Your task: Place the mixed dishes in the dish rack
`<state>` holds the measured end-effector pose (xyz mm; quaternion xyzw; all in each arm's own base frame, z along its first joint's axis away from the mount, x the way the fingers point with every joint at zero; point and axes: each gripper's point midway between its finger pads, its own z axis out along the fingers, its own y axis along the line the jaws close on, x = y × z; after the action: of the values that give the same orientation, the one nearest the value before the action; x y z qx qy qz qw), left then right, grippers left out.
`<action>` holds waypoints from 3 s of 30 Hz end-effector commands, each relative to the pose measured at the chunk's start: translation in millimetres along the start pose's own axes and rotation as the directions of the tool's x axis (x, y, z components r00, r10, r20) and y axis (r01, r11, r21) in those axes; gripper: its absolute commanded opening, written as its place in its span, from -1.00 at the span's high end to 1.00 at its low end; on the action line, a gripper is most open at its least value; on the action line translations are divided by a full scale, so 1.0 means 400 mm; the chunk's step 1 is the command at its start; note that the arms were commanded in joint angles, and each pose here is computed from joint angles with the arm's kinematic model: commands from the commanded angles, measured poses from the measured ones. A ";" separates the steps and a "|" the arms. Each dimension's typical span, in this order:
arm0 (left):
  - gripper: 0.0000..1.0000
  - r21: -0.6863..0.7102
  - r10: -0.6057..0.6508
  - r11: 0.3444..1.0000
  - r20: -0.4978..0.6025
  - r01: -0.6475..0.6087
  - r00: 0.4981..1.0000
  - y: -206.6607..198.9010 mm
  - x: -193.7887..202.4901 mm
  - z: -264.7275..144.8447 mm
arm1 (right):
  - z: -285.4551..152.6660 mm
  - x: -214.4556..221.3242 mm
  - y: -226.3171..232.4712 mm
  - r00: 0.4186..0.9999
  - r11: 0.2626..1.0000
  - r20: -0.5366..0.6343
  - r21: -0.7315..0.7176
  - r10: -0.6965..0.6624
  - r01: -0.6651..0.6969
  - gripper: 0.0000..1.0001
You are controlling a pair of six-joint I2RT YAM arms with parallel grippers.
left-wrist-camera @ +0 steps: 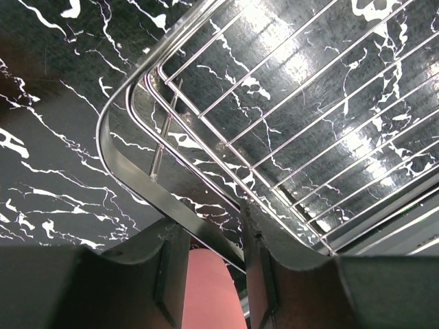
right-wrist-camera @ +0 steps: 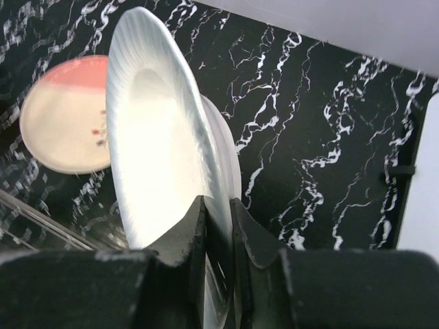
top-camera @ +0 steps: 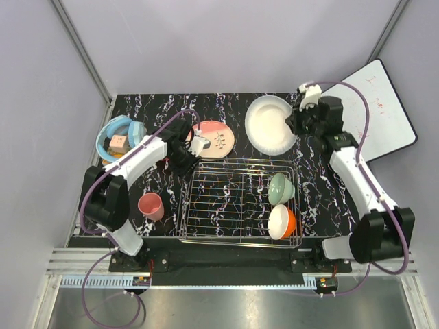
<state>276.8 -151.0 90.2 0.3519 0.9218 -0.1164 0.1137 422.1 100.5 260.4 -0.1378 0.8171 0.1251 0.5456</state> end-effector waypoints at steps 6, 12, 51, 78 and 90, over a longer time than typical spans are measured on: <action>0.65 -0.103 0.124 0.988 0.094 -0.114 0.988 0.088 -0.114 0.052 | -0.129 -0.187 0.078 0.771 0.853 0.420 0.013 -0.479 0.522 1.00; 0.64 -0.116 0.105 0.989 0.094 -0.094 0.990 0.094 -0.116 0.050 | -0.159 -0.201 0.106 0.754 0.843 0.456 -0.017 -0.473 0.538 1.00; 0.92 -0.116 -0.227 0.962 0.163 0.247 0.960 0.306 -0.304 0.049 | -0.144 -0.071 0.202 0.720 0.722 0.410 -0.183 -0.560 0.667 1.00; 0.88 -0.058 -0.230 0.968 0.168 0.242 0.959 0.261 -0.275 0.023 | -0.108 0.109 0.163 0.493 0.501 0.218 -0.025 -0.842 0.865 1.00; 0.79 -0.034 -0.242 0.967 0.179 0.252 0.954 0.249 -0.271 0.010 | -0.153 0.231 0.150 0.595 0.588 0.090 -0.099 -0.798 0.803 0.92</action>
<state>318.4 -159.9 88.7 0.2340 0.9574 -0.1679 -0.0211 307.4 173.8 235.3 -0.5506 0.5746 0.0183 0.6053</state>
